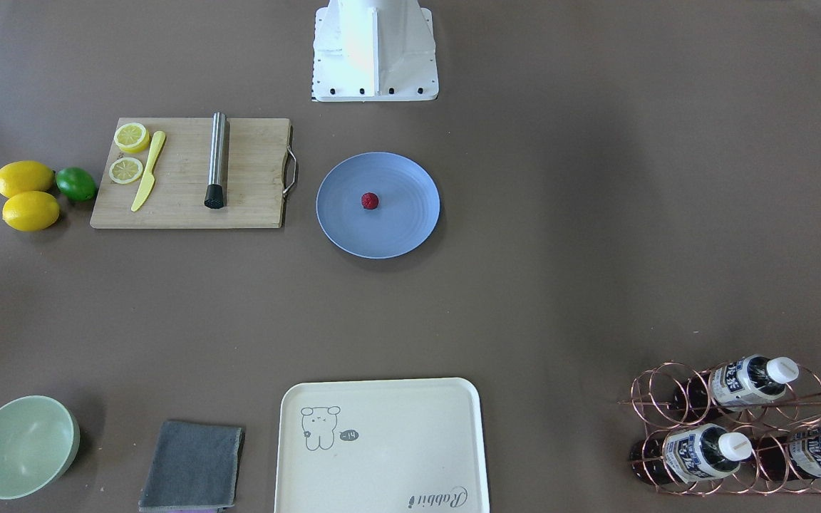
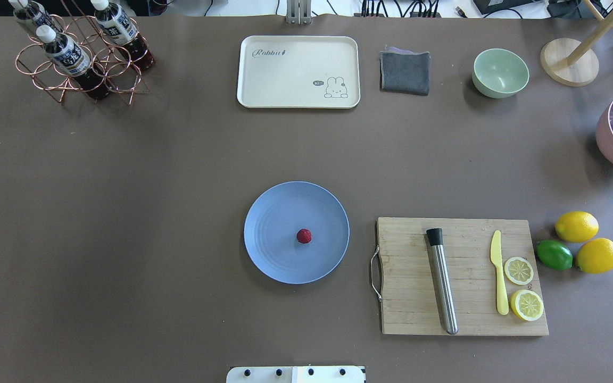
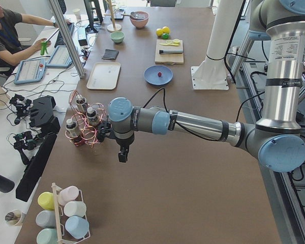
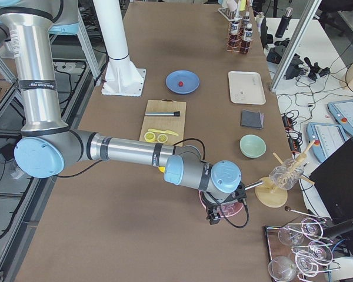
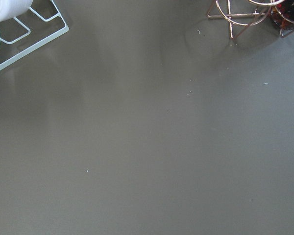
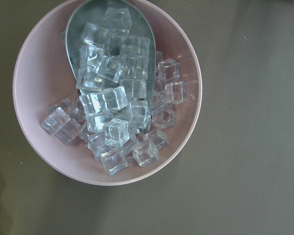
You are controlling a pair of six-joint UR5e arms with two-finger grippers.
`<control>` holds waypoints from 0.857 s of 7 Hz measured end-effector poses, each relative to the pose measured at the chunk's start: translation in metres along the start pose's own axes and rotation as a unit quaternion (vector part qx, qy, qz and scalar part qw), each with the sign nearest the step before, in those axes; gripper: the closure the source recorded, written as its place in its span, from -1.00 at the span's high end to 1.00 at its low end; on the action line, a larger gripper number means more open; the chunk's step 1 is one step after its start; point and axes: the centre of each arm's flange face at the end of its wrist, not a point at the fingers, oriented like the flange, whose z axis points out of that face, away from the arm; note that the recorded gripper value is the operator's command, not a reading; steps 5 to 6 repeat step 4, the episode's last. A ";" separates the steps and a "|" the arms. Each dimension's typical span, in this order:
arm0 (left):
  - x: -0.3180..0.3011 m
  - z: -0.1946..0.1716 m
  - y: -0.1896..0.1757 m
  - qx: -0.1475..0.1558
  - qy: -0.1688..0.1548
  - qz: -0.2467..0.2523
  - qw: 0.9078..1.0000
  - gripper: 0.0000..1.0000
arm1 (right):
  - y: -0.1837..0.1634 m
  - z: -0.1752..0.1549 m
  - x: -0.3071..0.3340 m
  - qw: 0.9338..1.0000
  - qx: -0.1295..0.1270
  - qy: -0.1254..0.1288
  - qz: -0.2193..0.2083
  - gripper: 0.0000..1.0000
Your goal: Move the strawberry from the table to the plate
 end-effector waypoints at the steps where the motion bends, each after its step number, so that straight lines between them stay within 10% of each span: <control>1: 0.000 0.000 0.000 0.000 0.000 0.000 1.000 0.96 | 0.001 0.000 0.000 1.000 0.000 0.000 0.001 1.00; 6: 0.000 0.000 0.000 0.000 0.000 0.000 1.000 0.96 | 0.004 0.001 0.002 1.000 -0.001 0.000 0.003 1.00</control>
